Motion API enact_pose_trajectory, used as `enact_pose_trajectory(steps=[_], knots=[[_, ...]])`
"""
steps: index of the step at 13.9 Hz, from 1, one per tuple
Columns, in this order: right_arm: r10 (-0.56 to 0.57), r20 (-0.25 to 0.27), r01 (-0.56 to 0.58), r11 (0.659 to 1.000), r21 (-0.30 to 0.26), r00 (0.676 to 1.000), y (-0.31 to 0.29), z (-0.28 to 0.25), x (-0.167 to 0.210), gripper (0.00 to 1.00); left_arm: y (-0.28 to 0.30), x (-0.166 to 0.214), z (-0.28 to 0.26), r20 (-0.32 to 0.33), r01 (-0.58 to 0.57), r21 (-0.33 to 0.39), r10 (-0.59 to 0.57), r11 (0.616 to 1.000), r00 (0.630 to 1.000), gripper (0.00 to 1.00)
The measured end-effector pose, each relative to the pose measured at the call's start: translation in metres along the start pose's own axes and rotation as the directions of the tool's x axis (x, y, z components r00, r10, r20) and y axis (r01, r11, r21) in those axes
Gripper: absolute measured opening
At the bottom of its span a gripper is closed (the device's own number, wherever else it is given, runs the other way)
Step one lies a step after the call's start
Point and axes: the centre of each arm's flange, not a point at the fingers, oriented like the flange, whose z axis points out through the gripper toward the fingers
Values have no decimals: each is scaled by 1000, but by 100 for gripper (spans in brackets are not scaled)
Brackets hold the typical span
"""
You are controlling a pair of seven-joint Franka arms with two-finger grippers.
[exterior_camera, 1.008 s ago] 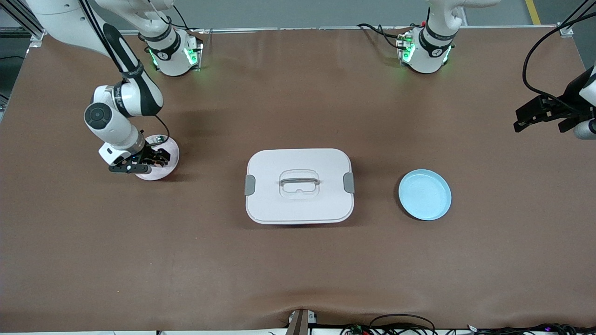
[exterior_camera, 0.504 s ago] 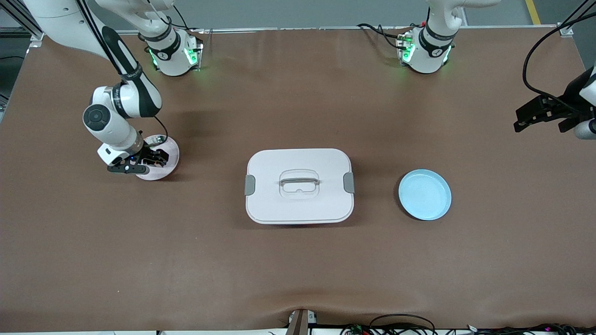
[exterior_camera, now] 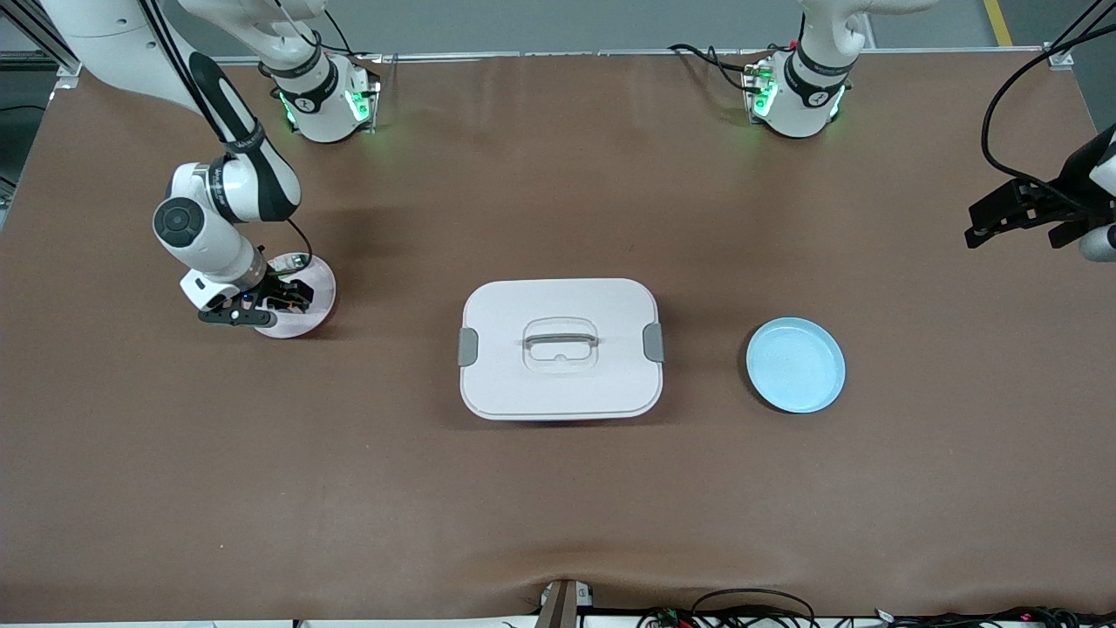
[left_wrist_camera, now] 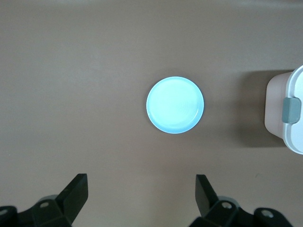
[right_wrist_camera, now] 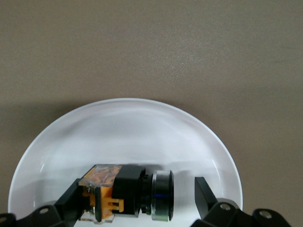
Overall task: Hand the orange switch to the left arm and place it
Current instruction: 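Close the right gripper on the orange switch, then lift the switch with the right gripper while the left gripper approaches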
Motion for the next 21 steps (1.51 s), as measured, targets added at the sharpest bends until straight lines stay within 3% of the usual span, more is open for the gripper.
enact_pose_trajectory(steps=[1, 4, 15, 18, 21], knots=[[0, 0, 0, 1000, 0, 1000, 0, 0, 0, 100, 1, 0, 0, 0, -1, 0, 1, 1000, 1000, 100], [16, -1, -16, 1000, 0, 1000, 0, 0, 0, 72, 2, 0, 0, 0, -3, 0, 3, 1000, 1000, 100], [138, -13, -138, 990, 4, 990, -14, -6, 7, 72, 3, 0, 0, 0, -6, 0, 6, 1000, 1000, 100], [142, 45, -141, 990, -24, 989, -16, -18, 18, 72, 5, 0, -1, -1, -7, -11, 7, 1000, 1000, 100], [178, 92, -173, 983, -62, 980, -38, -53, 36, 72, 15, 0, -3, -2, -11, -112, 11, 994, 1000, 100]])
